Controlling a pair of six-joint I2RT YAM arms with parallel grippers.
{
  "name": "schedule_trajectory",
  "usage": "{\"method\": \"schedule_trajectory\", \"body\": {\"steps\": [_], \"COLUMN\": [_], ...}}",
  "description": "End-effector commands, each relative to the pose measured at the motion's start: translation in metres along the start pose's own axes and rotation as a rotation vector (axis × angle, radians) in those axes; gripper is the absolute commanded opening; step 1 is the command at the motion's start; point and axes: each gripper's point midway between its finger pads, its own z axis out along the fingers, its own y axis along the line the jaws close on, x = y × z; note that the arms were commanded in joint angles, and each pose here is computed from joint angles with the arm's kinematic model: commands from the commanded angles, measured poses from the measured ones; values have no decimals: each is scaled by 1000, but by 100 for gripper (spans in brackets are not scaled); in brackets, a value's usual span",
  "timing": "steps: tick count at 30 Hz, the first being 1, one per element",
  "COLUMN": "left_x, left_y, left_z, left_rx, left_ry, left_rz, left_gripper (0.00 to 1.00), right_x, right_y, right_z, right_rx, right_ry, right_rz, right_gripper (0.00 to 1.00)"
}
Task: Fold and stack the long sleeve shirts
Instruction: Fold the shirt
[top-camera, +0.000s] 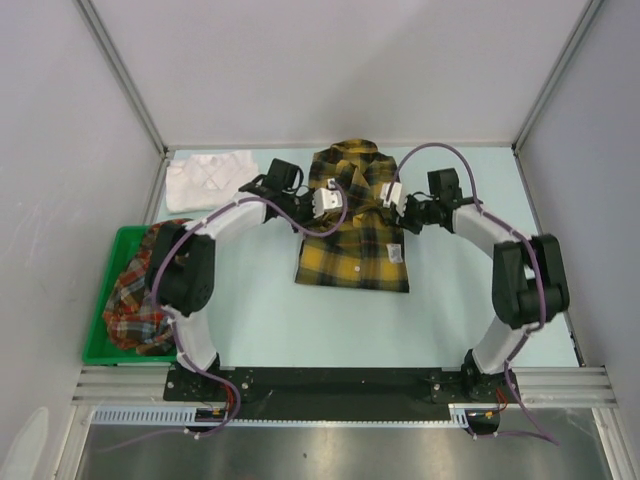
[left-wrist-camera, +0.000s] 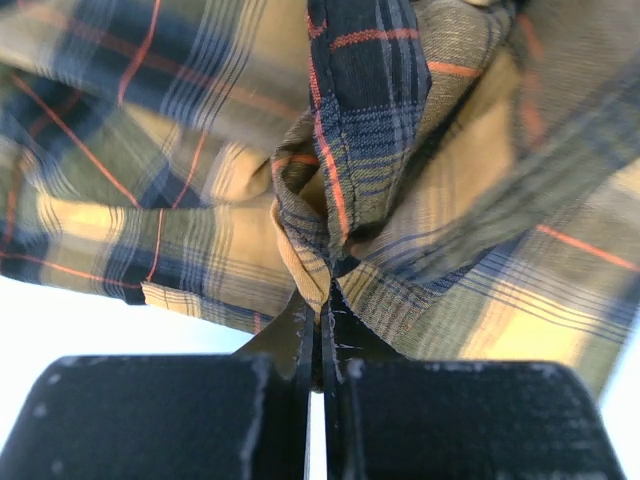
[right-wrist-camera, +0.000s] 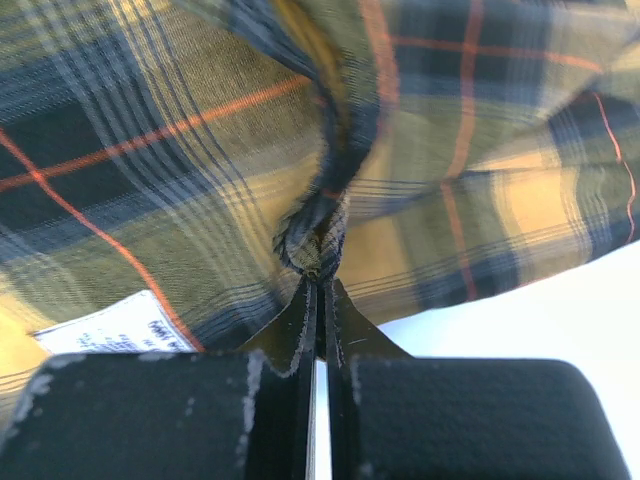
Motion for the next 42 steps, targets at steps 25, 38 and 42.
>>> {"method": "schedule_trajectory", "body": {"steps": [25,38,42], "left_x": [24,46,49], "left_y": [35,35,40], "left_z": [-97,-19,-1], "left_rx": [-186,-9,10], "left_ry": [-113,-61,-22], "left_rz": [-745,-801,-734], "left_gripper": [76,82,82], "right_x": [-40,16,26], "right_y": [-34,-61,-76], "right_z": [-70,24,43], "right_rx": [90,42,78], "right_ry": [-66,5,42], "right_rz": [776,687,636], "right_gripper": [84,82,82]}}
